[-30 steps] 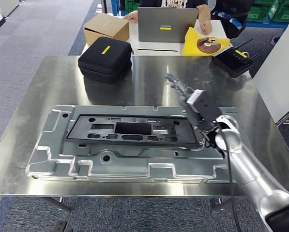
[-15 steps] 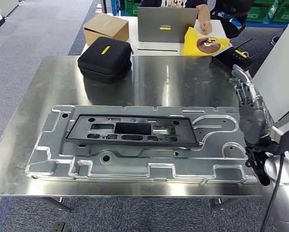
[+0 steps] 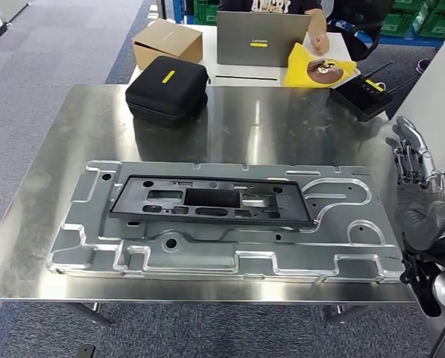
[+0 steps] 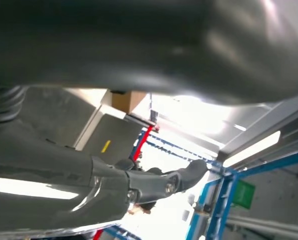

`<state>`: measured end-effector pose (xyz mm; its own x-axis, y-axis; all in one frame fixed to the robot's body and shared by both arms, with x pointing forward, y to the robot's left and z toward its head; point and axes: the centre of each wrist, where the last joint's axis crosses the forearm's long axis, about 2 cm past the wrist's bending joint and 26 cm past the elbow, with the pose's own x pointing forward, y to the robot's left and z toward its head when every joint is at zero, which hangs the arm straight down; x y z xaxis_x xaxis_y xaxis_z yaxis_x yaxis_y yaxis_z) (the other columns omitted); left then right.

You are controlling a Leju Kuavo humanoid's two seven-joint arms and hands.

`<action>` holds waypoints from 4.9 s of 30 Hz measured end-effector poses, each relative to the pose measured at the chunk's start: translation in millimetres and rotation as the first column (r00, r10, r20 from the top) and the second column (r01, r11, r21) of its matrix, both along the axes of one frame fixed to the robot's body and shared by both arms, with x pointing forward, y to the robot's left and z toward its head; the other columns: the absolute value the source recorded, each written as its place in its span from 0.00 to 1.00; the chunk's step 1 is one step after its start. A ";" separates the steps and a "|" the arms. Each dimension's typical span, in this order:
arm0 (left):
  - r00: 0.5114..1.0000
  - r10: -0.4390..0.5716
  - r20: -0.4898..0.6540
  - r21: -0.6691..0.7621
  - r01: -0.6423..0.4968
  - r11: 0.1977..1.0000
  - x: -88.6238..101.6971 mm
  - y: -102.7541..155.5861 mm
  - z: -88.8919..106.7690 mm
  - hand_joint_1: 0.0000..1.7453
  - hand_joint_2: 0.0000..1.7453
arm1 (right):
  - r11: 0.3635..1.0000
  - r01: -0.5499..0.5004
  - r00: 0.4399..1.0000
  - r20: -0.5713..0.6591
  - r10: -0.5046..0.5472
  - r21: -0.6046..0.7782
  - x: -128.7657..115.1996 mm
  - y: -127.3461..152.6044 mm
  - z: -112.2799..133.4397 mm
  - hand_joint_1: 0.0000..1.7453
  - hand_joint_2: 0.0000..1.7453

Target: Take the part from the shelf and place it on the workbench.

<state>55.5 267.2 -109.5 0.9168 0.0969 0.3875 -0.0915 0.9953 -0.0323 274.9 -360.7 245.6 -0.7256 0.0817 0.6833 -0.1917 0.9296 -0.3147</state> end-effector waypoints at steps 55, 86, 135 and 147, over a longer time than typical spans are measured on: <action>0.995 0.100 -0.021 0.046 -0.099 0.994 -8.1 19.7 -1.6 0.00 0.00 | 0.973 0.230 0.845 -0.490 -0.215 -0.030 -140.9 -11.2 -143.0 0.00 0.00; 0.996 0.086 -0.005 0.053 -0.085 0.995 -3.3 21.7 -1.0 0.00 0.00 | 0.942 0.294 0.149 -0.966 -0.211 -0.161 -228.9 2.3 -342.3 0.00 0.00; 0.998 0.043 -0.047 0.089 -0.039 0.995 0.0 19.2 -0.5 0.00 1.00 | 0.913 0.347 -0.605 -0.795 0.043 -0.215 -245.0 57.0 -358.3 0.00 1.00; 0.999 0.036 -0.032 0.098 -0.033 0.995 2.3 19.0 -0.2 0.00 1.00 | 0.924 0.334 -0.613 -0.788 0.060 -0.189 -244.2 59.4 -358.2 0.00 1.00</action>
